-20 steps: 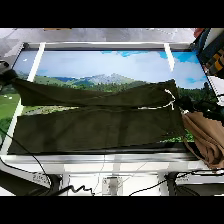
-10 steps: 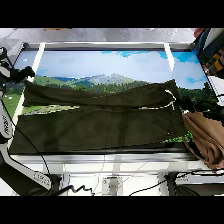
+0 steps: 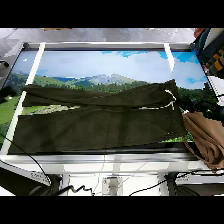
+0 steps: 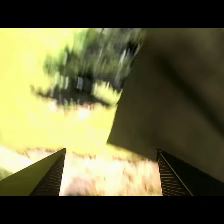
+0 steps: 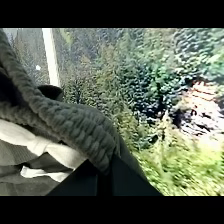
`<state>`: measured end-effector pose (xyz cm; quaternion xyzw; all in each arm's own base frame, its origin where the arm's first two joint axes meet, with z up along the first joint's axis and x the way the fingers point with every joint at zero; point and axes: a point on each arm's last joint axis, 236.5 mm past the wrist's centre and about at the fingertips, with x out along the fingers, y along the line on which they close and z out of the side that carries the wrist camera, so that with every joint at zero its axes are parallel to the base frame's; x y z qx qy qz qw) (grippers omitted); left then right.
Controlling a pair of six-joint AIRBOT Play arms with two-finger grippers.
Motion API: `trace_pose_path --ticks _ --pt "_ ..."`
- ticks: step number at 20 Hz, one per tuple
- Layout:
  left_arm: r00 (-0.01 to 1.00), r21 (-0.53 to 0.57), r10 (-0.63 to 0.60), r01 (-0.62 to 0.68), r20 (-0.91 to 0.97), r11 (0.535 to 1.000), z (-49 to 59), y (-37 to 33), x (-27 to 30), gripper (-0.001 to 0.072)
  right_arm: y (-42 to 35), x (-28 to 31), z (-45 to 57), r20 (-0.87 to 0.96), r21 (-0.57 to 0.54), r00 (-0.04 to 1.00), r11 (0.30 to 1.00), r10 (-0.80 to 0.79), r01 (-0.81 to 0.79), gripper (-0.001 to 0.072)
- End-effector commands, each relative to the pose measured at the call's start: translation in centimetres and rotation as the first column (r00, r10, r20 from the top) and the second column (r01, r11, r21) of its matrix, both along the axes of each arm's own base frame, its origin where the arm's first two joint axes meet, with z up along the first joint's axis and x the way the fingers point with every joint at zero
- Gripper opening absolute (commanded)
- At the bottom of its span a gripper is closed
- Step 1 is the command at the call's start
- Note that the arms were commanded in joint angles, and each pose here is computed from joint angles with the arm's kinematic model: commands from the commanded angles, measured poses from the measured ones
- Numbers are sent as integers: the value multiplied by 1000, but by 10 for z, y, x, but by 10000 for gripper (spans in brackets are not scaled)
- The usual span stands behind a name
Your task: Fold the clothes and pants, and hang the long-sleeved shirts on hangers.
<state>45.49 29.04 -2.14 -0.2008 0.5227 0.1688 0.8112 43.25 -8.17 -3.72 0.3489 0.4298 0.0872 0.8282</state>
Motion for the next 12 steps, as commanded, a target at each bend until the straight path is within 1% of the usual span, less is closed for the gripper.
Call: trace_pose_path --ticks 1,2,4,5,8,9,10,11,12 --pt "999 -207 49 -46 8 977 -35 -4 -31 597 3 -1 1 -6 15 1000 1000 3 -3 31" --pt "998 -235 52 -46 19 971 -46 -6 -30 597 3 -2 1 -11 23 1000 1000 -2 3 31" --pt "998 -256 6 9 61 967 -59 -15 -19 597 3 -1 1 -18 32 1000 999 -13 13 31" --pt "996 -250 -23 45 90 967 -61 -19 -10 597 3 -1 1 -18 33 1000 999 -13 14 31" --pt "992 -196 -29 54 126 979 -68 -20 12 596 3 -1 1 -28 47 999 998 -27 29 31" --pt "991 -181 -32 56 132 982 -71 -21 17 567 3 -1 1 -29 48 999 998 -27 28 31" --pt "990 -175 -35 59 136 983 -72 -23 21 454 3 -1 1 -29 49 999 998 -28 29 31" --pt "990 -173 -41 64 136 983 -75 -26 24 326 3 -1 1 -30 49 999 998 -28 30 31" --pt "990 -167 -45 67 132 984 -77 -27 25 260 4 -1 1 -30 50 999 998 -28 30 31"
